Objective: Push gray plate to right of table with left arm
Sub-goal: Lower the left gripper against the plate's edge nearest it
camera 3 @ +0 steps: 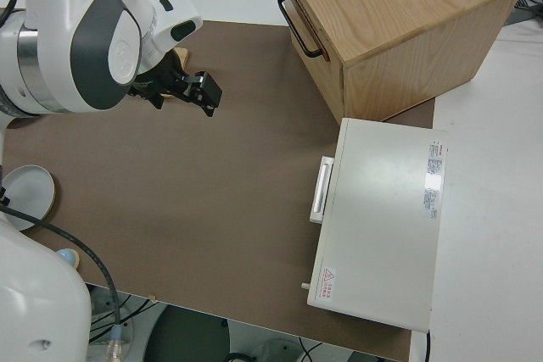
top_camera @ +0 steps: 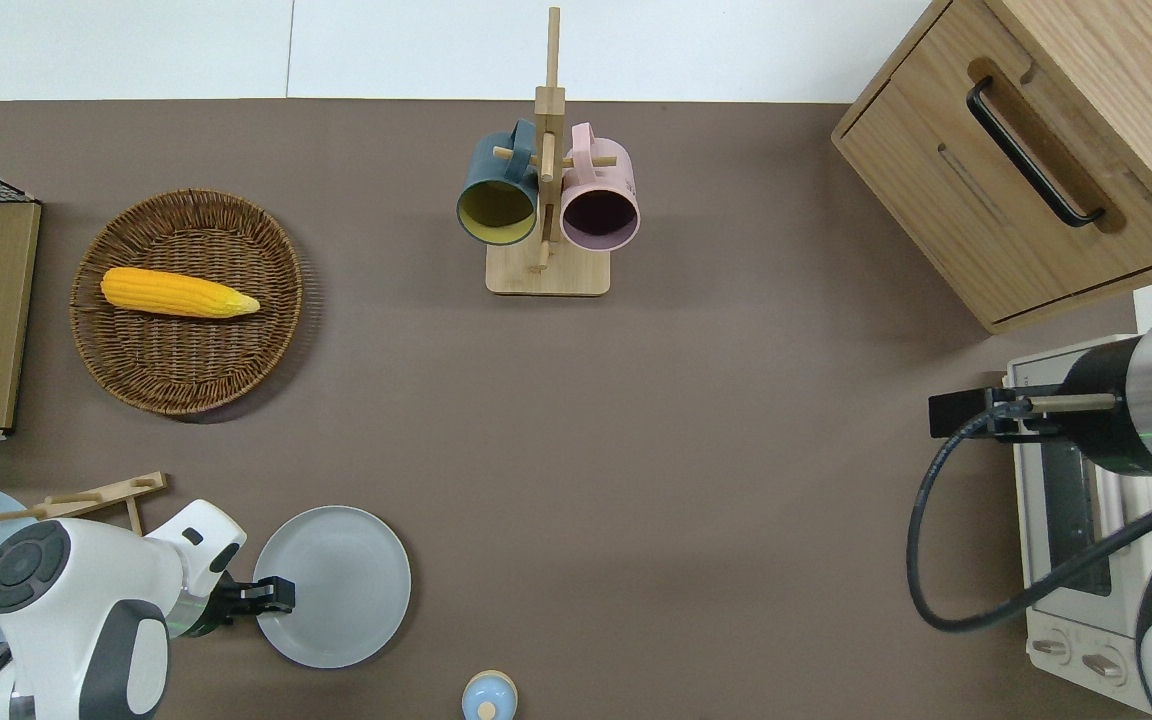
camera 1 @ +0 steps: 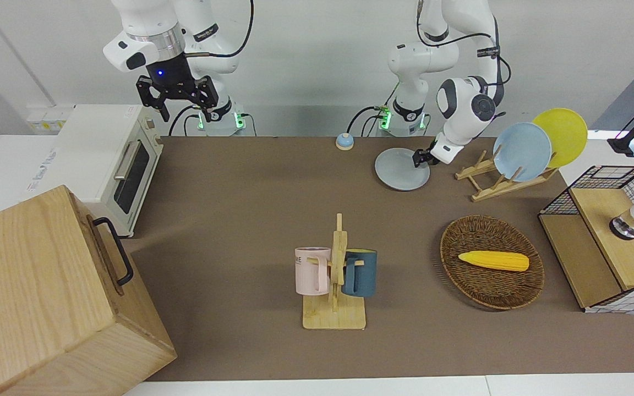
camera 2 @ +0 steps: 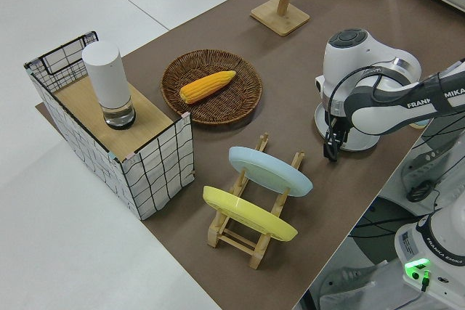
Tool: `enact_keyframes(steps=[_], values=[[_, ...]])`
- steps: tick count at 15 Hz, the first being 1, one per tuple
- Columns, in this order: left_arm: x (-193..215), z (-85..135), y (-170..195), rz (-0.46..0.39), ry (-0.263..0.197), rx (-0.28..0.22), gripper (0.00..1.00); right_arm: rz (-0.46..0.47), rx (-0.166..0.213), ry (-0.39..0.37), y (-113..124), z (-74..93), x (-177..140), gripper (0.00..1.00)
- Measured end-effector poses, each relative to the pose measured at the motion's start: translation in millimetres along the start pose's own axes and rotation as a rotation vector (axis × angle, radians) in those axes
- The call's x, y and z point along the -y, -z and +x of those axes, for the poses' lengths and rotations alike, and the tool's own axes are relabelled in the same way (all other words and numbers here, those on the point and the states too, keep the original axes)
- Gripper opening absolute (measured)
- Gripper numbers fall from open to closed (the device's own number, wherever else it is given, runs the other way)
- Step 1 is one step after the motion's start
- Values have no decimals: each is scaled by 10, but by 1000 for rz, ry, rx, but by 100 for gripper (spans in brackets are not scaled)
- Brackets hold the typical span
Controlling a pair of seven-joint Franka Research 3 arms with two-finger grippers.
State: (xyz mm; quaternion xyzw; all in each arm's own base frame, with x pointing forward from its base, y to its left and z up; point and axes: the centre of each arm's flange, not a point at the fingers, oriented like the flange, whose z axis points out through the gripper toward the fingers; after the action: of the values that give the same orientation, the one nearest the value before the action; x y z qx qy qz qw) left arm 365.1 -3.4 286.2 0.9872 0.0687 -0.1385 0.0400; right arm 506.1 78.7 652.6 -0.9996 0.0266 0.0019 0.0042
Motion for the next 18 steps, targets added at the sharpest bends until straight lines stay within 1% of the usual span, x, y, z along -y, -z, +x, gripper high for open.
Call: enact_keyframes(steps=[1, 3, 4, 6, 11, 13, 14, 18], values=[[0, -1, 3, 0, -1, -1, 67, 0, 0, 0, 0, 0, 0, 100], [-4, -2, 14, -1, -3, -3, 44, 0, 0, 0, 0, 0, 0, 100], [-13, -5, 26, -2, -4, -6, 35, 0, 0, 0, 0, 0, 0, 100], [-25, -15, 55, -6, -2, -8, 9, 0, 0, 0, 0, 0, 0, 100], [-23, -21, 63, -7, 9, -10, 9, 0, 0, 0, 0, 0, 0, 100], [-25, -22, 68, -11, 31, -10, 7, 0, 0, 0, 0, 0, 0, 100], [-31, -27, 81, -14, 44, -11, 3, 0, 0, 0, 0, 0, 0, 100], [-217, -55, 70, -47, 81, -10, 3, 0, 0, 0, 0, 0, 0, 100]])
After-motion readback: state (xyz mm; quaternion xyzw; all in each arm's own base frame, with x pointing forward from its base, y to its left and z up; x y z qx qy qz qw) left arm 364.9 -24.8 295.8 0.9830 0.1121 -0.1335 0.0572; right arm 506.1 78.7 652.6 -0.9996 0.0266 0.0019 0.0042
